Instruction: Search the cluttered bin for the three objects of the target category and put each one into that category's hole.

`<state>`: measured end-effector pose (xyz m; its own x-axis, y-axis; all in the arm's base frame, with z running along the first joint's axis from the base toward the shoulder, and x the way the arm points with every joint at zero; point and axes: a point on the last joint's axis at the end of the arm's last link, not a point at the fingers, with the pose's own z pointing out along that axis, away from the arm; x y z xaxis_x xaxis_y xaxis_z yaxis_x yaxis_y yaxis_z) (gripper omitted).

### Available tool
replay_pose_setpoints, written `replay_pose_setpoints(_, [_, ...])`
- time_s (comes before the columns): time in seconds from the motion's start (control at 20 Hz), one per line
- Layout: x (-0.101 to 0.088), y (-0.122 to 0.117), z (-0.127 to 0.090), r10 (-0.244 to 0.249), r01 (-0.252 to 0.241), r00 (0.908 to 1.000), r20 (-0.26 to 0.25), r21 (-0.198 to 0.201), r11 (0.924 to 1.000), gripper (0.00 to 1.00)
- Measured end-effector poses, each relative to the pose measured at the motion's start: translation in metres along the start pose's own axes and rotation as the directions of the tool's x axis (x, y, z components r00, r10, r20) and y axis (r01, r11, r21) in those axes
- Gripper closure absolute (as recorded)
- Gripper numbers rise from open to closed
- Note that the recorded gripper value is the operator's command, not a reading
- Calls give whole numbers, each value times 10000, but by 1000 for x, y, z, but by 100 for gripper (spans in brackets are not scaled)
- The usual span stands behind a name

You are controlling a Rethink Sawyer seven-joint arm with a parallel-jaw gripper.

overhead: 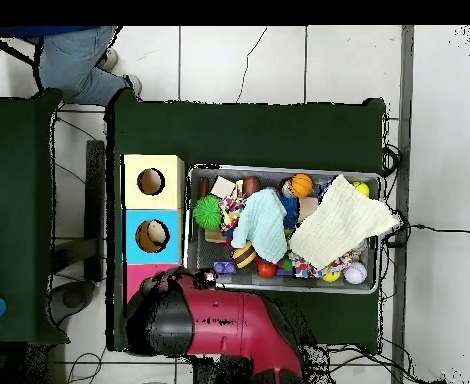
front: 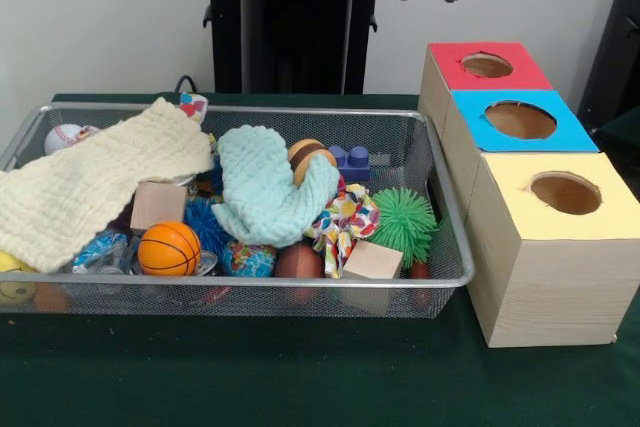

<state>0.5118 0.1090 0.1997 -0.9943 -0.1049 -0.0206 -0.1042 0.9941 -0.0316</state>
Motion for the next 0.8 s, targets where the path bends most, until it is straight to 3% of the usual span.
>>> replay_pose_setpoints(0.5, [-26,-38,12,-192,178,9995,249,541,9984,0])
replay_pose_setpoints(0.8, [-32,-82,21,371,-398,9984,416,661,9970,0])
